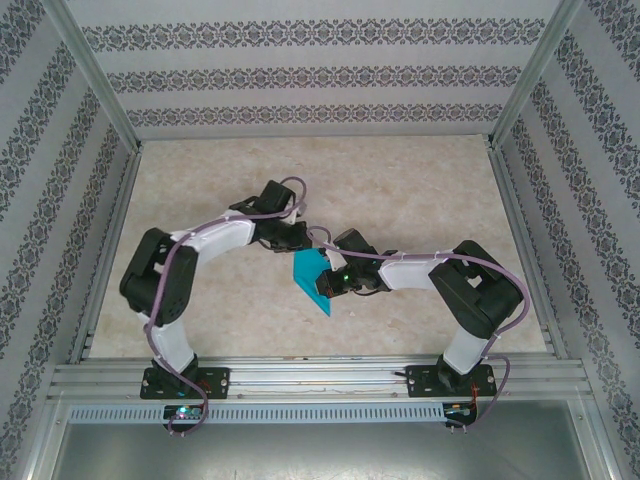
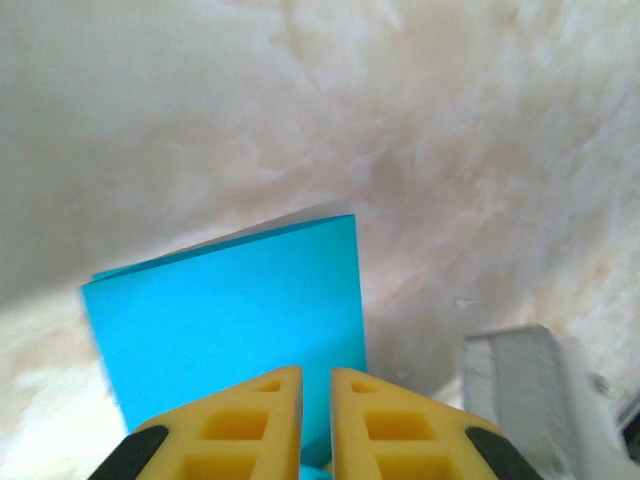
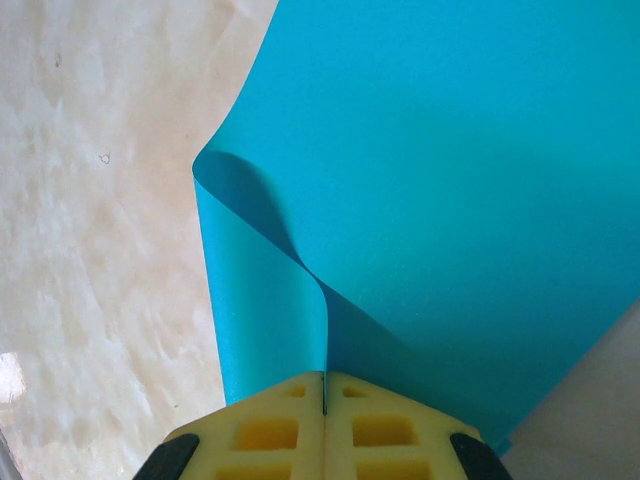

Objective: Fold a paper plane with a square sheet of paper (fold left side to right side)
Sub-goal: Third fold the triangle at the center of the table.

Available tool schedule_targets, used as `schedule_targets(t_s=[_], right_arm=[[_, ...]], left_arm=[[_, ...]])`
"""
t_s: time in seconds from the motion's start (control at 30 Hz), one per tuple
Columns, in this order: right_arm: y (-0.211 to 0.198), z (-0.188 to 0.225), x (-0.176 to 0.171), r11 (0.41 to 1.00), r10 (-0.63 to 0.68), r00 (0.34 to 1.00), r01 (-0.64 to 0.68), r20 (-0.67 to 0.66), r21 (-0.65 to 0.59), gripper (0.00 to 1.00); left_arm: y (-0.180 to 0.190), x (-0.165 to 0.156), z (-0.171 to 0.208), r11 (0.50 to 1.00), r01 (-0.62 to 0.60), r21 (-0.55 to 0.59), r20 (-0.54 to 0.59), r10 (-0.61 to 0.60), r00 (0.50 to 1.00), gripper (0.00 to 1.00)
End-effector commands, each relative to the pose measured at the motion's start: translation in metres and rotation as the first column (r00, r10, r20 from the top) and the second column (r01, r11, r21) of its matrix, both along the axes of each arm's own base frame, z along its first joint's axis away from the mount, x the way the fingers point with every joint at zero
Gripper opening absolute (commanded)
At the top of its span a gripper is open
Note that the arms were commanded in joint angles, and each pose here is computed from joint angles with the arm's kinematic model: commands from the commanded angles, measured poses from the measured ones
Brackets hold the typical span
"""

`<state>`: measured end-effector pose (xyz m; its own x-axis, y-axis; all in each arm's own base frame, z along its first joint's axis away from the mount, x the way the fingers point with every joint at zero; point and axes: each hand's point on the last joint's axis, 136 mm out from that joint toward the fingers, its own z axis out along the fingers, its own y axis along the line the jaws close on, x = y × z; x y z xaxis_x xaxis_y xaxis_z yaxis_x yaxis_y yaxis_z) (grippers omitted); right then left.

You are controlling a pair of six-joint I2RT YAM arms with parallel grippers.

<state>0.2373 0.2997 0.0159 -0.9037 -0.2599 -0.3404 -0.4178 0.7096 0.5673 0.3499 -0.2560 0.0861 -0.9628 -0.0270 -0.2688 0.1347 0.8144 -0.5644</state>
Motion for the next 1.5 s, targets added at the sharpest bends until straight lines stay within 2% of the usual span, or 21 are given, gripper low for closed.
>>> schedule_targets(t_s=[0.0, 0.23, 0.4, 0.7, 1.0, 1.47], right_arm=[[-0.018, -0.027, -0.013, 0.997, -0.027, 0.997, 0.021, -0.071, -0.080, 0.00], [-0.019, -0.027, -0.011, 0.996, -0.031, 0.997, 0.025, -0.068, -0.080, 0.00], [-0.018, -0.028, -0.010, 0.996, -0.032, 0.997, 0.026, -0.071, -0.081, 0.00], [-0.019, -0.029, -0.011, 0.996, -0.032, 0.997, 0.026, -0.074, -0.087, 0.00], [-0.019, -0.029, -0.010, 0.996, -0.032, 0.997, 0.025, -0.074, -0.089, 0.00], [-0.021, -0.028, -0.009, 0.995, -0.032, 0.997, 0.026, -0.074, -0.092, 0.00]], left_arm=[[0.019, -0.008, 0.014, 1.000, -0.028, -0.008, 0.059, 0.029, 0.998, 0.12], [0.004, -0.055, 0.028, 0.971, 0.025, -0.240, 0.099, -0.001, 0.995, 0.07], [-0.015, -0.075, 0.018, 0.947, 0.042, -0.317, 0.072, -0.020, 0.997, 0.07], [-0.027, -0.084, -0.026, 0.956, 0.017, -0.292, -0.019, -0.023, 1.000, 0.05], [-0.020, -0.083, -0.047, 0.976, -0.003, -0.219, -0.049, -0.008, 0.999, 0.04], [-0.017, -0.082, -0.066, 0.984, -0.020, -0.177, -0.083, 0.006, 0.997, 0.04]])
